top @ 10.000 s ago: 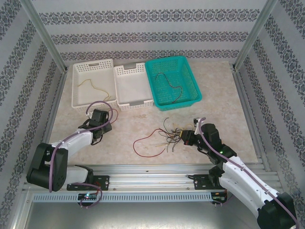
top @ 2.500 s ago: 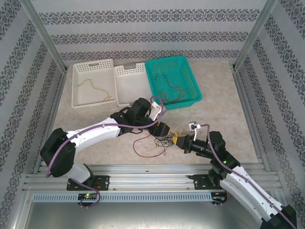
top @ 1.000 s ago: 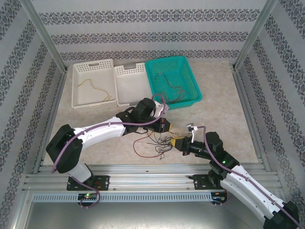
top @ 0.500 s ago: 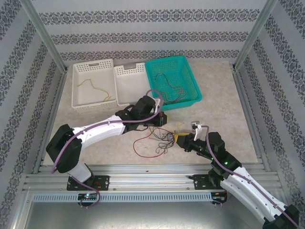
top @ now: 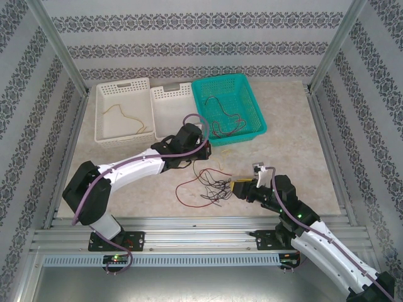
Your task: Untangle the cables
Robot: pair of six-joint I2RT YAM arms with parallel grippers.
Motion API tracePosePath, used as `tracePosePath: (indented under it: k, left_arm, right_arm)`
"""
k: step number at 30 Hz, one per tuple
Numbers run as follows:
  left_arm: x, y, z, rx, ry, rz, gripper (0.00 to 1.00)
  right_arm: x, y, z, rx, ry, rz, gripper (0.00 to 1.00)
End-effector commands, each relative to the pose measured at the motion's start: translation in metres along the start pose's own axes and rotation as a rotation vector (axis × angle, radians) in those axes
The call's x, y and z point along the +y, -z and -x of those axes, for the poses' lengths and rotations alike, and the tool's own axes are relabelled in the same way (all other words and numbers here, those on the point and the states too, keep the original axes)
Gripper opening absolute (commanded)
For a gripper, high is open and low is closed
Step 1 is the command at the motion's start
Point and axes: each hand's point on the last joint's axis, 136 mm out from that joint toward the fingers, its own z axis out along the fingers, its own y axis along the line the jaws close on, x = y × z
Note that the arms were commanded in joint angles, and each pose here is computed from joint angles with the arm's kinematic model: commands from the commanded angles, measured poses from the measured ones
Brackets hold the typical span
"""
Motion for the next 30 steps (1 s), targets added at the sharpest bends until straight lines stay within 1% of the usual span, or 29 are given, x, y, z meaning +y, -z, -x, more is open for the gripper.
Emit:
tracePosePath:
  k: [1,4,9,12,14,18,22,27,30]
  left_arm:
    - [-0.023,0.039,0.035,-0.107,-0.012,-0.042,0.00]
    - [-0.032,0.067,0.053,-0.172,-0.041,-0.051,0.00]
    - [-0.041,0.113,0.078,-0.270,-0.081,-0.059,0.00]
    - [-0.036,0.133,0.094,-0.318,-0.107,-0.039,0.00]
    - [-0.027,0.142,0.107,-0.347,-0.100,-0.030,0.00]
    - [0.003,0.146,0.141,-0.375,-0.048,-0.026,0.00]
    - [0.034,0.135,0.173,-0.378,-0.020,0.008,0.00]
    - [0.062,0.117,0.199,-0.369,0.004,0.052,0.00]
    - [0.079,0.126,0.211,-0.406,0.022,0.087,0.00]
  right_arm:
    - [-0.021,-0.007,-0.014,0.021,-0.067,-0.066,0.45]
    - [-0.034,-0.012,-0.023,0.043,-0.103,-0.105,0.45]
    - [-0.042,-0.018,-0.028,0.053,-0.126,-0.127,0.45]
    - [-0.043,-0.020,-0.030,0.052,-0.132,-0.128,0.45]
    - [-0.043,-0.021,-0.030,0.052,-0.135,-0.125,0.45]
    - [-0.040,-0.022,-0.030,0.054,-0.132,-0.117,0.45]
    - [-0.037,-0.022,-0.030,0.058,-0.125,-0.111,0.45]
    - [-0.036,-0.022,-0.031,0.071,-0.116,-0.118,0.43]
    - [-0.036,-0.021,-0.032,0.076,-0.114,-0.112,0.42]
